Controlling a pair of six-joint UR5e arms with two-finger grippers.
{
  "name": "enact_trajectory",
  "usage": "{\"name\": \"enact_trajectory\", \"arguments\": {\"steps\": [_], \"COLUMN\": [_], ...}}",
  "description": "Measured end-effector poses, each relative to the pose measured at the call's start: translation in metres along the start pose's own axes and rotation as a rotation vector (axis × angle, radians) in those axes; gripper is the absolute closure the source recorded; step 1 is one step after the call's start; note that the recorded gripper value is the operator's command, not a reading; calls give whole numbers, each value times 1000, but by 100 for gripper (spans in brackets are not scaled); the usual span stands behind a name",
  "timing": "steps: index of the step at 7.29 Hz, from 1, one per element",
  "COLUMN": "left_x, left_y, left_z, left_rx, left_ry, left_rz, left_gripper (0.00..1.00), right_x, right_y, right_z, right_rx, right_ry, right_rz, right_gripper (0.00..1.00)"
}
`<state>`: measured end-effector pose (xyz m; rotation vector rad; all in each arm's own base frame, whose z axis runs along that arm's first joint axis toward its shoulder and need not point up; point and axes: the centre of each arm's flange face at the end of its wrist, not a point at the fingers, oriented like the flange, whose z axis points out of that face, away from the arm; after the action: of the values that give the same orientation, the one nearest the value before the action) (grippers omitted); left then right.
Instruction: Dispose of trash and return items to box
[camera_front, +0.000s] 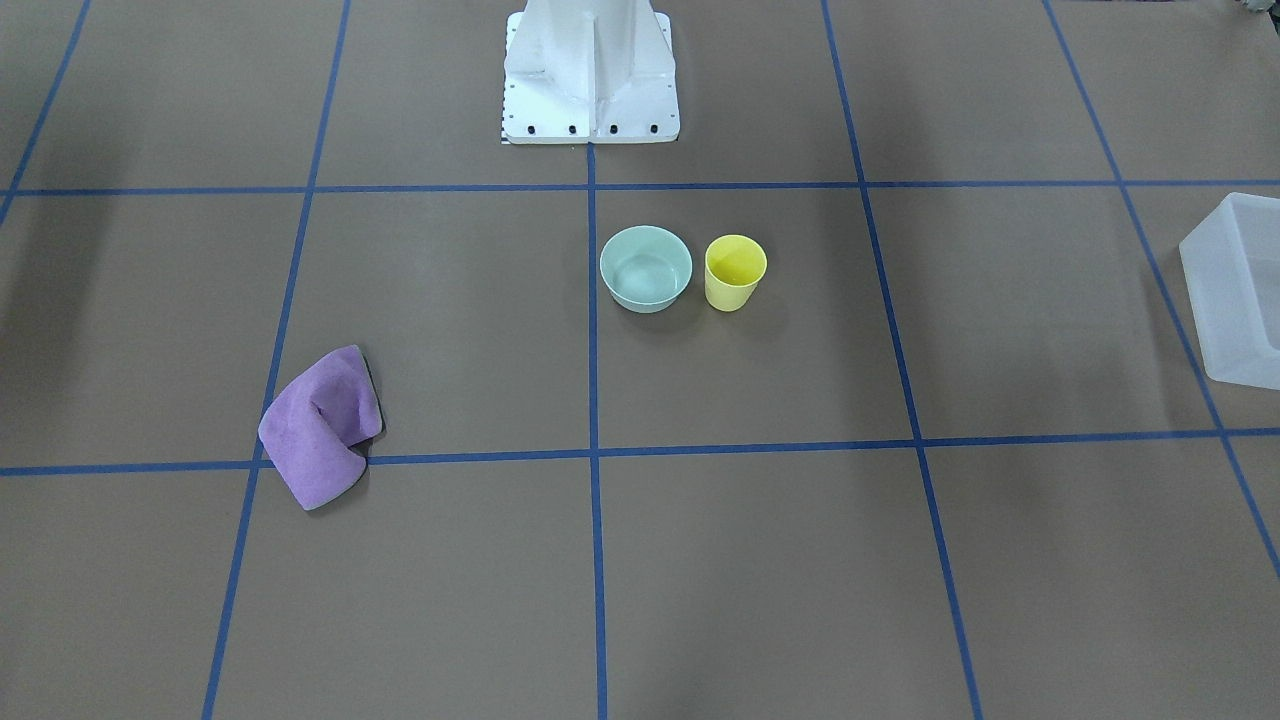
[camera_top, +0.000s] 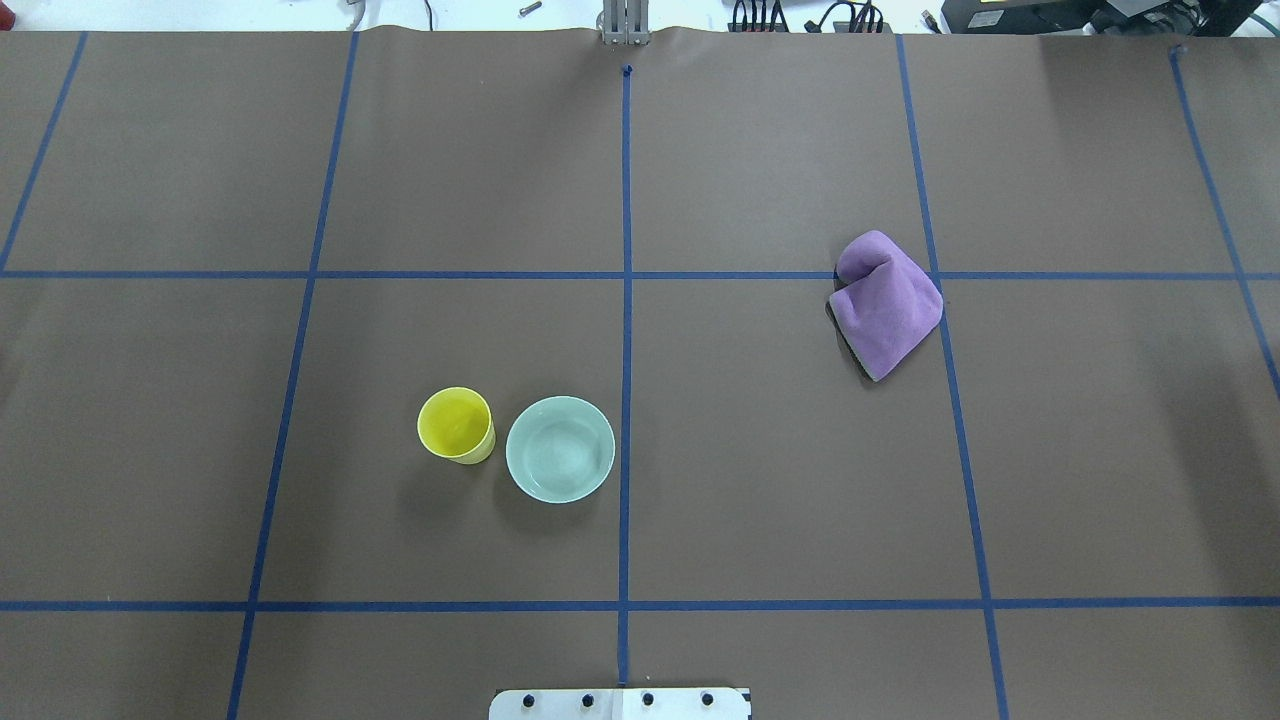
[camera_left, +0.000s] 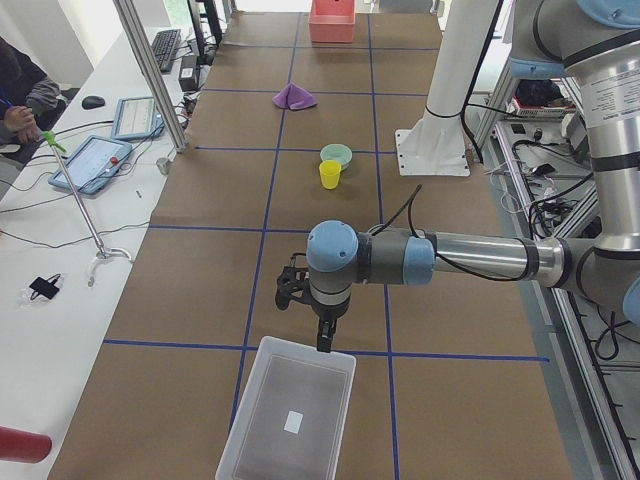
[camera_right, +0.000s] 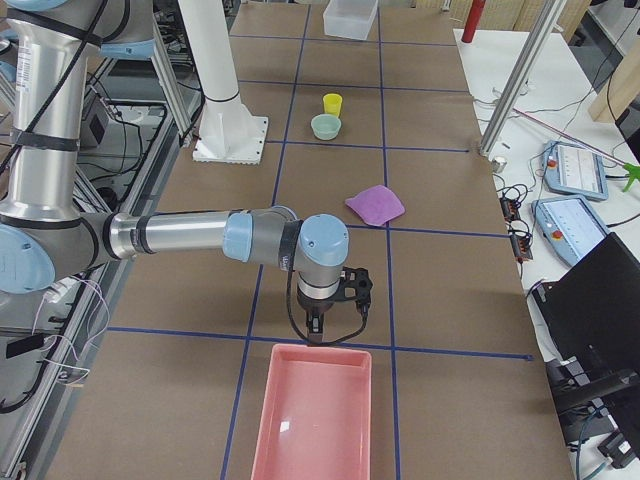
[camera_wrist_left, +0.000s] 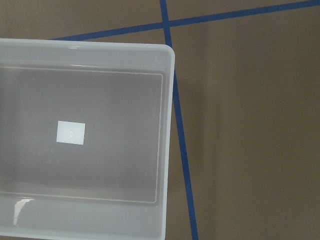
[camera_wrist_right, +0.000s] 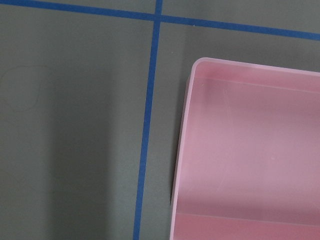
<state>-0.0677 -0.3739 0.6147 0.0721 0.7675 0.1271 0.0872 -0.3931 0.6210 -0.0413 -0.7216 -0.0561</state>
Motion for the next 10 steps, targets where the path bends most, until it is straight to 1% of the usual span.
{"name": "enact_trajectory", "arguments": {"steps": [1,2,3,5,6,8,9,10], "left_x": [1,2,4,8,14,34,44,53], "left_y": [1,2,2,-3,-6,-14,-24,-37], "left_z": [-1,-2,-4,-9,-16,-37,-47,-58], "left_rx": [1,3,5,17,31,79,122,183], "left_ry": [-2,-4,-6,-8,-9,-12,-14,-20], "left_rz": [1,3,6,16,27,74,117,176], "left_gripper": [2,2,2,2,2,2,2,2], "right_x": [-1,-1,-4,-21,-31,-49,-53,-55], "right_y": [-1,-1,0,-2,-6,-14,-17,-18], "right_z": [0,0,-3,-19,-30,-52,-56,-58], "right_rx": [6,14,22,59,96,207,246,265], "right_ry": [1,2,4,9,11,21,22,21], "right_rz": [22,26,21,-18,-48,-137,-171,-186], "right_gripper": [0,0,0,0,0,0,0,0]}}
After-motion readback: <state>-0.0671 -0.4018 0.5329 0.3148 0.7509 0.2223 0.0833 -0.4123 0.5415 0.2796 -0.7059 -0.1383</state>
